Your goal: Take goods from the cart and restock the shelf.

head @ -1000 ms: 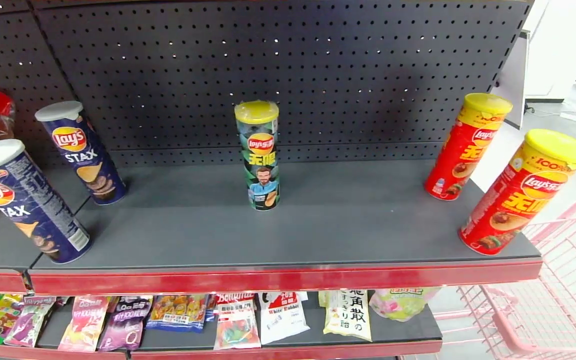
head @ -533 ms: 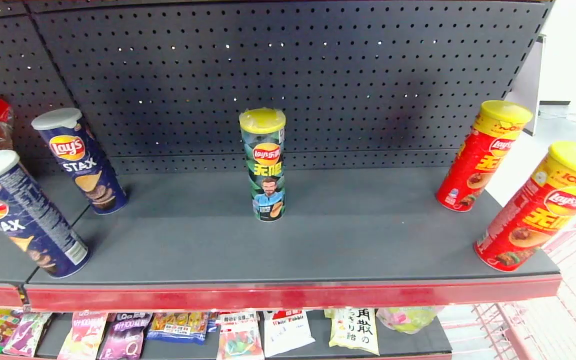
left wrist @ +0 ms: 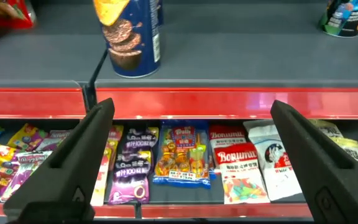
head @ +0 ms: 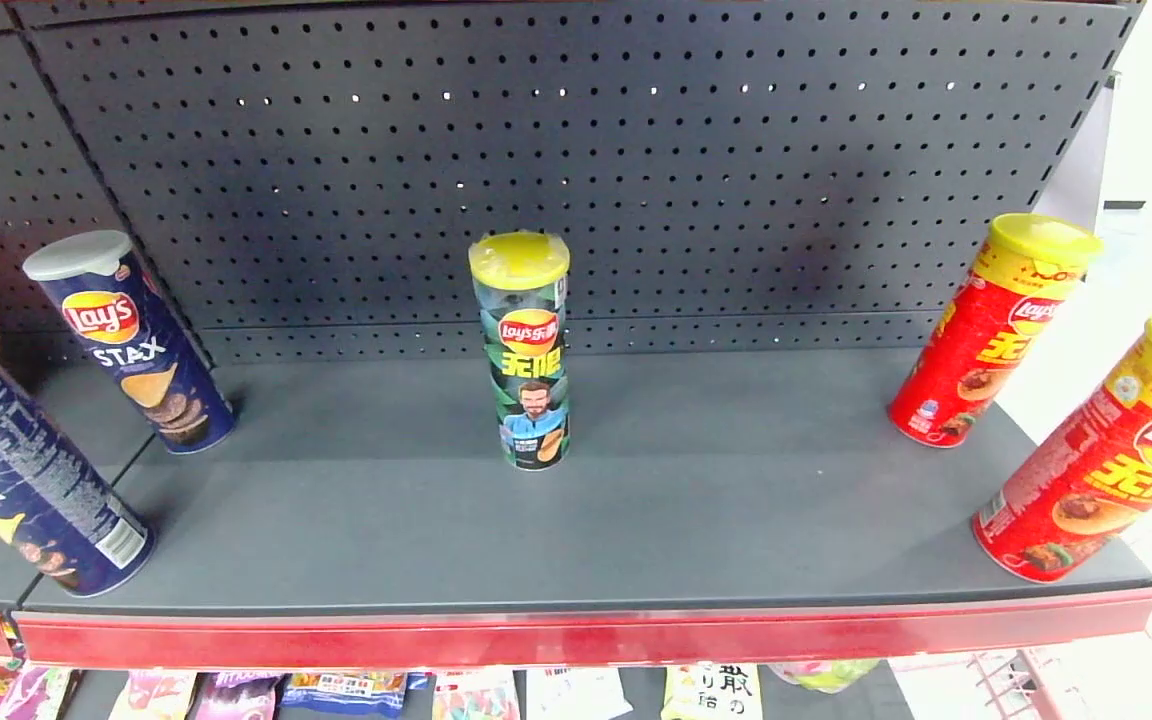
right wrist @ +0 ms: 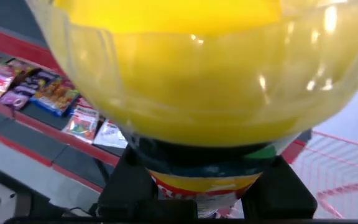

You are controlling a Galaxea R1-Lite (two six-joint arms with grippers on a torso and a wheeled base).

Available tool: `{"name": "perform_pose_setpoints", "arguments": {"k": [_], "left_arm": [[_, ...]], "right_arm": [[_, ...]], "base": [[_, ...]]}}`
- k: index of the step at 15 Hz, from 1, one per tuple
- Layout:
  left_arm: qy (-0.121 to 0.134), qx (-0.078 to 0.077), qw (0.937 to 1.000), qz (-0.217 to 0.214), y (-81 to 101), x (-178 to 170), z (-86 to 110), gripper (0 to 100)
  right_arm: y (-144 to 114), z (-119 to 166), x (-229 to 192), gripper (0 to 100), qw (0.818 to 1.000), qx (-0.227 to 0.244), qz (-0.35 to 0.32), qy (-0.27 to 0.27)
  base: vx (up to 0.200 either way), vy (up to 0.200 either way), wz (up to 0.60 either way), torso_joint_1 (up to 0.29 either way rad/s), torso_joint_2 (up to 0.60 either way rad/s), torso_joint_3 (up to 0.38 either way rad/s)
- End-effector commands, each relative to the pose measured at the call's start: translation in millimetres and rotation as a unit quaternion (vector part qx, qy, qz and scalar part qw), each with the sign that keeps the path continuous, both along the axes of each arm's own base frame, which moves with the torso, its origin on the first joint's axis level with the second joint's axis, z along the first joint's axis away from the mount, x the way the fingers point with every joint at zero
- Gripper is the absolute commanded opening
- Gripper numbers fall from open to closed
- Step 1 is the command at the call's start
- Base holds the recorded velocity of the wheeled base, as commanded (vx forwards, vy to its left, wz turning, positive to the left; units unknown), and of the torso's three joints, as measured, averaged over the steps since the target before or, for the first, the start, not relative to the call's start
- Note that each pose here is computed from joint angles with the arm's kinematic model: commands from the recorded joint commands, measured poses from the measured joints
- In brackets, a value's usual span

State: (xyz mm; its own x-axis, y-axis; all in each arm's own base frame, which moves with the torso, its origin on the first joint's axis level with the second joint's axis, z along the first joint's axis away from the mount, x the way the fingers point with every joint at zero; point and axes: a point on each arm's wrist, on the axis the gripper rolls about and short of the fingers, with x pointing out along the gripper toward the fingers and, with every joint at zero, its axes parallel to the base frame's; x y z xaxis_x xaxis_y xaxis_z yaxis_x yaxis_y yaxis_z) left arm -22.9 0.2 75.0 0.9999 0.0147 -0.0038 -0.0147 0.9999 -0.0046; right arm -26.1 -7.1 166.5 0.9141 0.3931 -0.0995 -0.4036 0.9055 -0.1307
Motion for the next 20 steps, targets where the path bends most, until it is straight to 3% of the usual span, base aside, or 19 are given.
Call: {"name": "perform_pose_setpoints", "arguments": {"k": [1, 3, 4, 5, 6, 7, 8, 9, 10, 12, 13, 15, 16, 17, 20], "left_arm": [[0.001, 0.001, 1.0000, 0.000, 0.0, 0.2, 0.1, 100], [-0.001, 0.015, 0.9995, -0.027, -1.2, -0.1, 0.6, 100], [-0.023, 0.013, 0.9973, -0.068, -2.7, -3.3, 25.0, 100], [0.001, -0.016, 0.9962, -0.086, -3.0, 11.3, 82.4, 100], [0.005, -0.038, 0.9953, -0.089, -3.3, 20.7, 106.3, 100], [0.014, -0.051, 0.9931, -0.105, -4.3, 35.3, 132.4, 100], [0.049, -0.027, 0.9775, -0.203, -10.7, 62.8, 145.0, 100], [0.077, -0.015, 0.9632, -0.257, -15.9, 83.9, 143.7, 100], [0.096, -0.005, 0.9547, -0.282, -19.4, 106.0, 144.5, 100], [0.110, 0.034, 0.9456, -0.304, -24.7, 141.2, 142.2, 100], [0.115, 0.056, 0.9293, -0.347, -32.4, 168.7, 140.4, 100], [0.120, 0.066, 0.9074, -0.397, -48.9, 198.1, 142.4, 100], [0.120, 0.067, 0.9036, -0.406, -53.3, 206.0, 143.8, 100], [0.121, 0.068, 0.8943, -0.425, -64.0, 222.0, 145.3, 100], [0.121, 0.072, 0.8839, -0.446, -83.0, 247.9, 145.1, 100]], "right_arm": [[2.8, 6.5, 7.5, 0, 0.999, -0.002, 0.032, 0.011], [7.0, 9.7, 15.7, 0, 0.998, 0.001, 0.057, 0.031], [9.4, 10.9, 21.2, 0, 0.997, 0.003, 0.064, 0.043], [11.8, 14.0, 26.5, 0, 0.996, 0.002, 0.072, 0.048], [13.3, 16.7, 29.8, 0, 0.996, 0.003, 0.076, 0.048], [15.6, 22.5, 34.6, 0, 0.995, 0.005, 0.086, 0.046], [19.8, 33.8, 43.9, 0, 0.993, 0.005, 0.100, 0.054], [21.8, 38.7, 48.5, 0, 0.993, 0.005, 0.105, 0.059], [23.8, 40.9, 52.9, 0, 0.992, 0.004, 0.110, 0.067], [25.2, 43.7, 56.3, 0, 0.991, 0.003, 0.113, 0.070], [25.9, 45.5, 58.2, 0, 0.991, 0.002, 0.113, 0.072], [25.5, 44.8, 57.1, 0, 0.991, 0.003, 0.113, 0.070], [25.2, 44.5, 56.5, 0, 0.991, 0.003, 0.112, 0.070], [24.6, 44.4, 54.8, 0, 0.991, 0.004, 0.112, 0.066], [24.4, 46.2, 54.2, 0, 0.992, 0.005, 0.112, 0.062]], "base": [[0.000, 0.000, 0.00, 0.000, 0.00, 0.000], [0.000, 0.000, 0.00, 0.000, 0.00, 0.000], [0.000, 0.000, 0.00, 0.000, 0.00, 0.000], [0.000, 0.000, 0.00, 0.000, 0.00, 0.000], [0.000, 0.000, 0.00, 0.000, 0.00, 0.000], [0.000, 0.000, 0.00, 0.000, 0.00, 0.000], [0.000, 0.000, 0.00, 0.000, 0.00, 0.000], [0.000, 0.000, 0.00, 0.000, 0.00, 0.000], [0.000, 0.000, 0.00, 0.000, 0.00, 0.000], [0.000, 0.000, 0.00, 0.000, 0.00, 0.000], [0.000, 0.000, 0.00, 0.000, 0.00, 0.000], [0.000, 0.000, 0.00, 0.000, 0.00, 0.000], [0.000, 0.000, 0.00, 0.000, 0.00, 0.000], [0.000, 0.000, 0.00, 0.000, 0.00, 0.000], [0.000, 0.000, 0.00, 0.000, 0.00, 0.000]]}}
